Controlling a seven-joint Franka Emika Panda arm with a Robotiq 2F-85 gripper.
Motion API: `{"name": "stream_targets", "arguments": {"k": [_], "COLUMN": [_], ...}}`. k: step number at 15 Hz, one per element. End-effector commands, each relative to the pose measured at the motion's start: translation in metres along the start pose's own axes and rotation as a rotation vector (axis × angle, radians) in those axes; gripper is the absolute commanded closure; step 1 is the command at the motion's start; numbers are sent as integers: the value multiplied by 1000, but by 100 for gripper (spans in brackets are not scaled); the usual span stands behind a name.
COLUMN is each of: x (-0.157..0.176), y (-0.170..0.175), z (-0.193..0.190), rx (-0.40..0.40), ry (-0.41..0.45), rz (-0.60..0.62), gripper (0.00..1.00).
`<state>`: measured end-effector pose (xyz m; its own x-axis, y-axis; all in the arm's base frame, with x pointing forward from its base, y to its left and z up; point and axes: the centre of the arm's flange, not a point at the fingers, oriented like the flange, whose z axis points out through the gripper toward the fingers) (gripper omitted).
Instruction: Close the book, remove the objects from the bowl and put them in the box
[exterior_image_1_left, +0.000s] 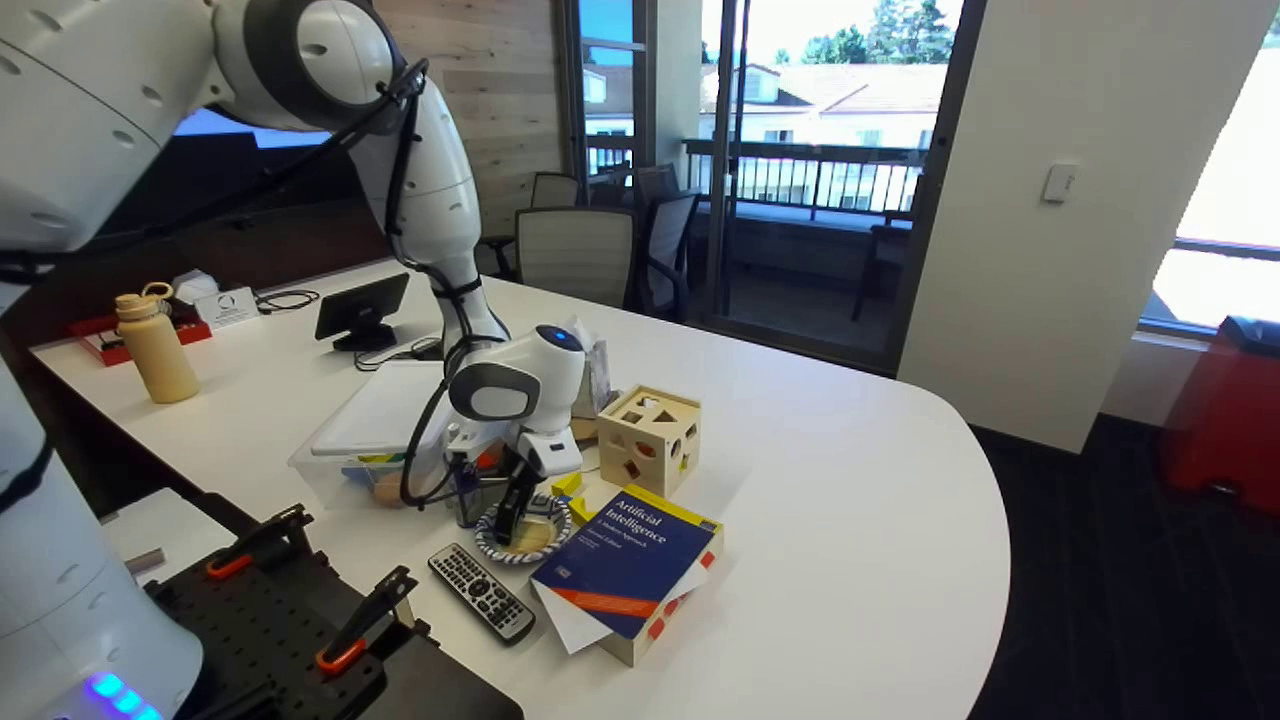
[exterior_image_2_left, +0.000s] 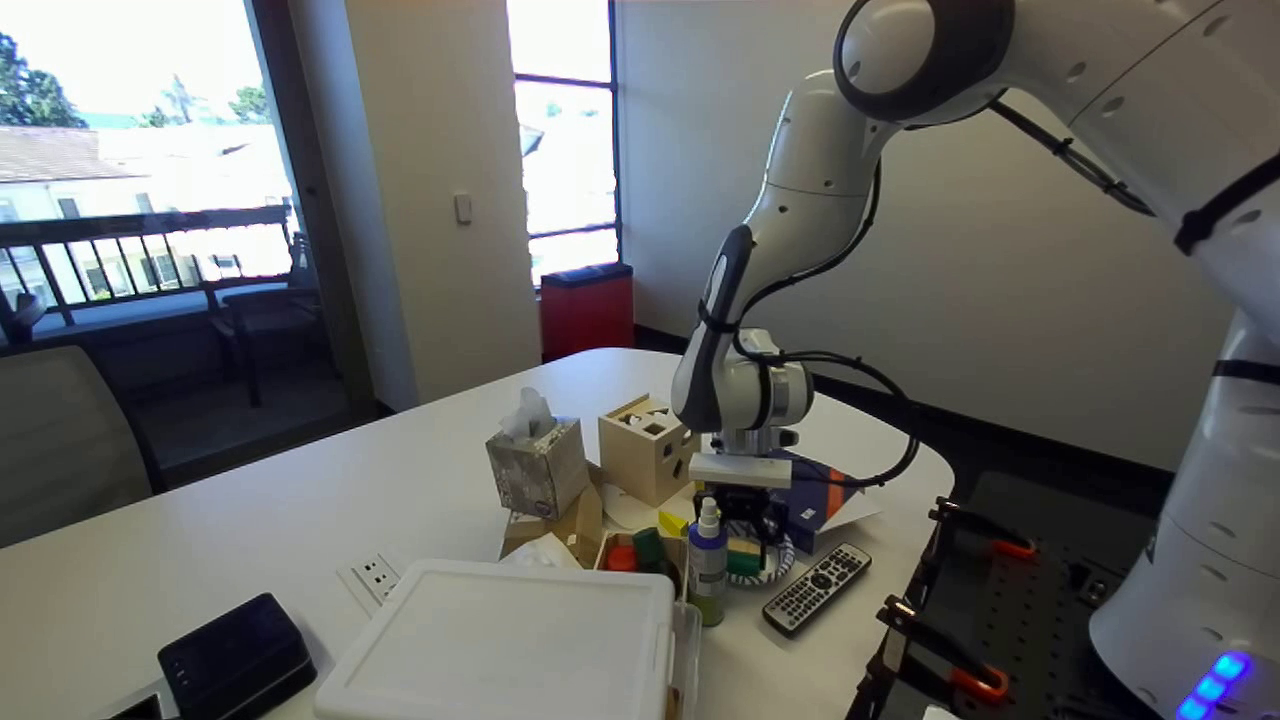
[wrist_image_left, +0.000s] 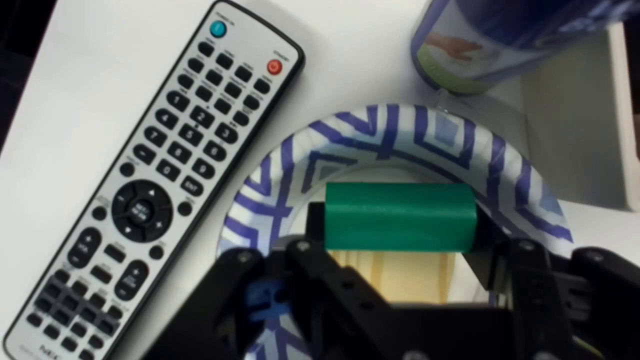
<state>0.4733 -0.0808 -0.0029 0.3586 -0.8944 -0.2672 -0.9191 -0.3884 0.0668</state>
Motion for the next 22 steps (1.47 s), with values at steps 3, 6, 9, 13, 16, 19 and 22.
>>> {"name": "stream_targets", "arguments": {"k": [3,6,9,13,16,19,22], "x": [-25,-47,-73,-97,-108,-114,-118], "y": [0,-16,-45,-84,-102,-119,-132], "z": [-62,-87,-100,-91,-82,-74,-62], "rx": [36,93,120,97,83,66,43], "ry": [92,121,141,147,160,167,165], "rz": [-32,-128,-214,-316,-379,-430,-466], "gripper": [58,58,58,58,58,58,58]}}
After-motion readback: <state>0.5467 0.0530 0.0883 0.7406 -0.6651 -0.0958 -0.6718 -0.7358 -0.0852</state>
